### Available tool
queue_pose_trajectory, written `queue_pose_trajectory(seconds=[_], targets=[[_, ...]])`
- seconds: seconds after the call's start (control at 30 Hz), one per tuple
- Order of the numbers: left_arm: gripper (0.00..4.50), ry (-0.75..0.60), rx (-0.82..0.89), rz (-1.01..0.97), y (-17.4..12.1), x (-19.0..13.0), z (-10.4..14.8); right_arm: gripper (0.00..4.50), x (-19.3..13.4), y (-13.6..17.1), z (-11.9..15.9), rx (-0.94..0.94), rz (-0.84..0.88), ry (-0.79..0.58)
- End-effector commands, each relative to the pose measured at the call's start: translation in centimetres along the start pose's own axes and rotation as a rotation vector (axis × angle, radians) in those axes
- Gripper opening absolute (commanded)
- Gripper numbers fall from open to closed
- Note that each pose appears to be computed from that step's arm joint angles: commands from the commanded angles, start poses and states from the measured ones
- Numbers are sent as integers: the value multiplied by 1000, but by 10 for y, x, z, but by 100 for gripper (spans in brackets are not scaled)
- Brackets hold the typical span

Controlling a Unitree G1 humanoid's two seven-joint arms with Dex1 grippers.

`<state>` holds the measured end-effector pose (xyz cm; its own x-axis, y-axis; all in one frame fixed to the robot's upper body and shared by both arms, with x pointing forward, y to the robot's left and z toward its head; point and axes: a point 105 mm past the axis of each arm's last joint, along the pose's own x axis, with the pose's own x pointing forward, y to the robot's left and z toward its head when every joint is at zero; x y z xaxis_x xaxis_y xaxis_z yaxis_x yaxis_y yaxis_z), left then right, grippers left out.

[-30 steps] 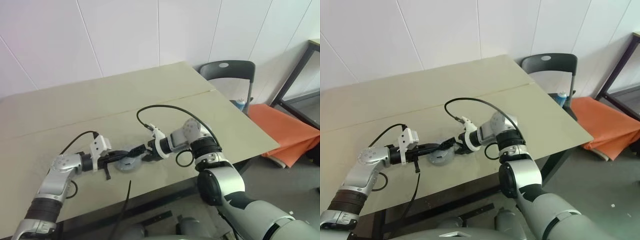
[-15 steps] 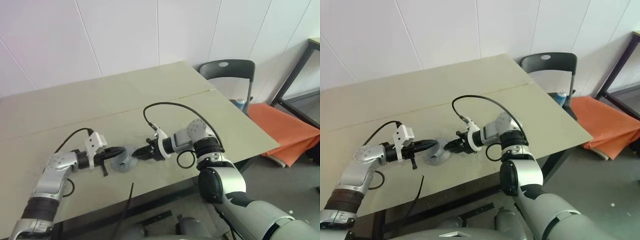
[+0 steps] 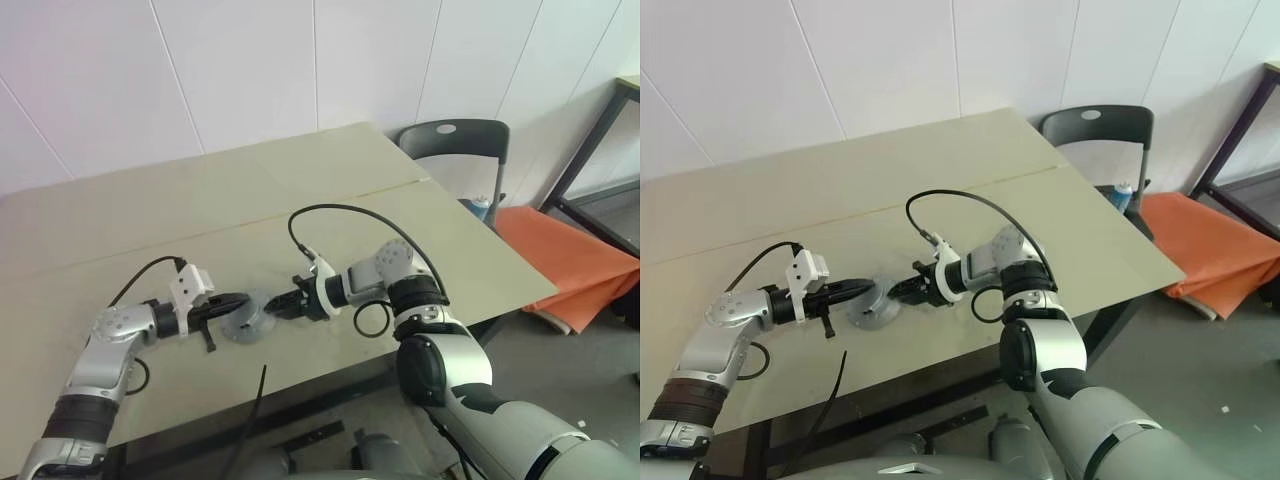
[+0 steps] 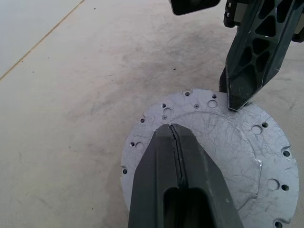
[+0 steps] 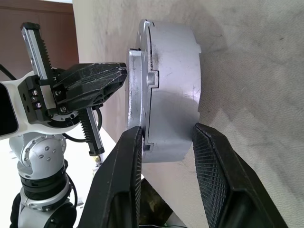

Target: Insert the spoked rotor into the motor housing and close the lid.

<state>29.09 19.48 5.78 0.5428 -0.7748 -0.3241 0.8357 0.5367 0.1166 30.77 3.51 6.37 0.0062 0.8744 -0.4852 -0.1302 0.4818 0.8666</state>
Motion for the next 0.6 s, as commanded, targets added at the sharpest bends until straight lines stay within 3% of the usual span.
queue_pose_trajectory(seconds=[0.03,0.17,0.33,0.43,0.6], targets=[[0,157,-98,-74,-26,6,-44,125,20,49,-6,-81,162,36],[0,150,-78,-44,-22,5,-42,125,20,49,-6,-94,153,35],[0,15,42,266,29,1,-15,125,20,42,-5,-98,129,37],[0,-57,6,419,53,-7,-3,125,20,42,-2,-81,143,15],[0,-108,-74,511,60,-16,1,125,21,44,6,-60,164,-32]])
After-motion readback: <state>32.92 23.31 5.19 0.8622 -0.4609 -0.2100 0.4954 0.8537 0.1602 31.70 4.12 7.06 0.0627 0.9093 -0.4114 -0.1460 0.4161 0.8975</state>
